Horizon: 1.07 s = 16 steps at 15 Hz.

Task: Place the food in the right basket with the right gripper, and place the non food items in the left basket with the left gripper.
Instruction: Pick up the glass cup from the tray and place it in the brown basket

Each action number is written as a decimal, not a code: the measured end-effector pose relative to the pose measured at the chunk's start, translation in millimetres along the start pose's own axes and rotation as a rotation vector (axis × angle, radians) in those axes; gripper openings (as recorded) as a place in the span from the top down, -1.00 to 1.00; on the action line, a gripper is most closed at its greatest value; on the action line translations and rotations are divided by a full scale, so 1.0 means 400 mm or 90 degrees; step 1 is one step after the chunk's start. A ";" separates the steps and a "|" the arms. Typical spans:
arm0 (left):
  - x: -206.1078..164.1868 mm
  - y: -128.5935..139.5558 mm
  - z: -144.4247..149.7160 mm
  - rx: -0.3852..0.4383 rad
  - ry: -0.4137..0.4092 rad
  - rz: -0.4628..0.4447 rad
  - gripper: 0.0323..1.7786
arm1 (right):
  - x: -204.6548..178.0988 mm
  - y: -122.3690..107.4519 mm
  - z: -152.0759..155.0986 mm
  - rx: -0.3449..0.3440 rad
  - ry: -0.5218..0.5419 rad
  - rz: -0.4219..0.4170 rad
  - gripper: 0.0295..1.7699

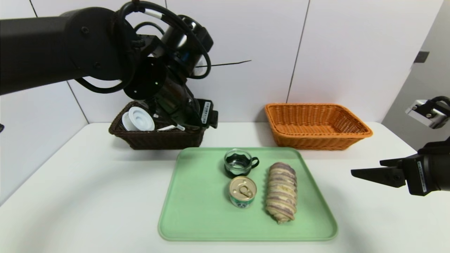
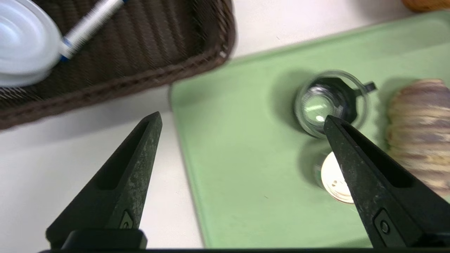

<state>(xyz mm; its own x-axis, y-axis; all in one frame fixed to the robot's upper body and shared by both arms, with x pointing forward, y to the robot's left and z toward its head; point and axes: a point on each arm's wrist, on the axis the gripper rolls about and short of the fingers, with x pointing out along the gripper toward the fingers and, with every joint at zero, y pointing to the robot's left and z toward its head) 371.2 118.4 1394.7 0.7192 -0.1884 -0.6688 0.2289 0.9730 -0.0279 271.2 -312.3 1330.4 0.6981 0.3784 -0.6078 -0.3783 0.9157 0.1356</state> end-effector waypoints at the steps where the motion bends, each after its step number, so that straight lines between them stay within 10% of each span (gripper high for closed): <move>1: 0.007 -0.014 -0.010 -0.013 0.015 -0.002 -0.84 | 0.000 0.000 -0.001 0.000 0.001 0.000 -0.92; 16: 0.153 -0.110 -0.081 -0.073 0.105 0.014 -0.90 | -0.005 0.001 -0.009 0.001 0.000 -0.001 -0.92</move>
<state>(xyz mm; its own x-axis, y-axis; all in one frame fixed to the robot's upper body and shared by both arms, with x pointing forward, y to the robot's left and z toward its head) 383.9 68.5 1331.2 0.6038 -0.1523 -0.7825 0.1321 0.9871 -0.0903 267.3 -313.1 1328.9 0.6986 0.3766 -0.6085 -0.3758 0.9167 0.1358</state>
